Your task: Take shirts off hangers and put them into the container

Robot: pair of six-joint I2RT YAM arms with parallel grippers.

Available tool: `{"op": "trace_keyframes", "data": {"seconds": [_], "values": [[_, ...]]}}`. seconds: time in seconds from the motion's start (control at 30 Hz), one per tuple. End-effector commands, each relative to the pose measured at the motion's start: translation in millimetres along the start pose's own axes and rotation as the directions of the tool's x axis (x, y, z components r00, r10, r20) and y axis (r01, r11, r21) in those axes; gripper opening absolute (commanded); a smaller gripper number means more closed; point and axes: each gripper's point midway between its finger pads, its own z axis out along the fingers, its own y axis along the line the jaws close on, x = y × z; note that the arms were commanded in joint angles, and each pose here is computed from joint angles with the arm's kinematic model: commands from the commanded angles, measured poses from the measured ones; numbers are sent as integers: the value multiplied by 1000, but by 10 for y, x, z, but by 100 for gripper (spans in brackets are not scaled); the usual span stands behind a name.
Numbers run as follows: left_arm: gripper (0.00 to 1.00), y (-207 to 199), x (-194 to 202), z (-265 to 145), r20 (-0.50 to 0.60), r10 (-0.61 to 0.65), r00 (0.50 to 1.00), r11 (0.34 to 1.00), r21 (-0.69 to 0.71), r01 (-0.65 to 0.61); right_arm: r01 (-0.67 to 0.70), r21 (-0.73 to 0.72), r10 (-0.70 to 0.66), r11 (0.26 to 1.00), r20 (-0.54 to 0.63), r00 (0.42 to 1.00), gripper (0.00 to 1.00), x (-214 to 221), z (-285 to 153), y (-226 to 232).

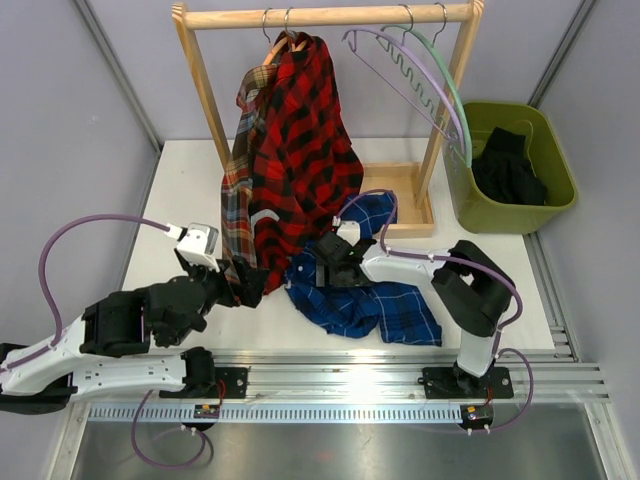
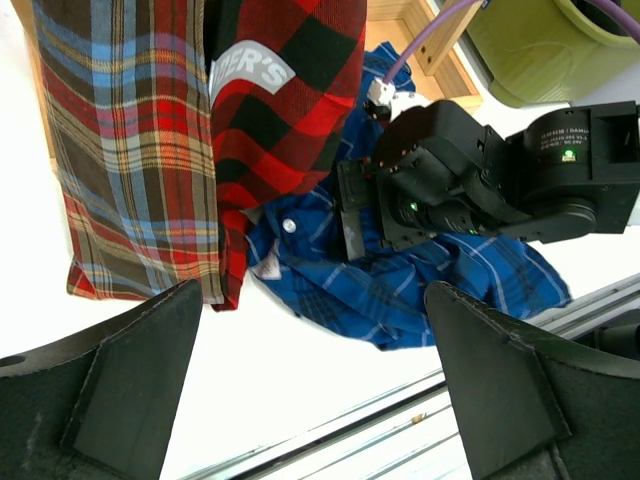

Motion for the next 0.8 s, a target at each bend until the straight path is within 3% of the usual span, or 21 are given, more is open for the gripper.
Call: {"op": "trace_keyframes", "data": {"seconds": [0.0,0.07,0.13,0.23,0.33,0.5,0.53,0.6,0.63,0.77], "values": [[97,1,-60,-41,23,-63,998,998,14,63,-61,-38,62,997,34,997,98,-30,241,178],[97,26,-51,-46,23,-66,998,998,8,66,-74,-34,75,997,25,997,87,63,297,134],[97,44,-49,-51,26,-69,997,998,5,69,-94,-27,94,995,25,995,46,104,318,86],[97,42,-45,-41,27,-62,998,998,1,62,-121,23,120,992,55,991,0,107,259,-81],[97,15,-51,-24,26,-53,998,999,2,53,-170,90,163,981,83,983,0,127,151,-306],[97,-19,-57,-7,21,-40,999,999,4,40,-367,214,293,905,310,904,0,-113,-508,-1040],[97,-30,-58,-1,21,-38,999,999,6,38,-464,178,364,868,408,837,0,-274,-744,-1188],[97,-57,-71,-4,22,-39,999,999,18,39,-496,226,356,839,462,812,0,-268,-1012,-1495],[97,-62,-69,1,22,-37,999,999,18,36,-574,164,416,802,537,734,0,-408,-1235,-1602],[97,-123,-76,18,12,-28,1000,999,27,28,-607,110,408,787,645,646,0,-626,-1780,-1922]]}}
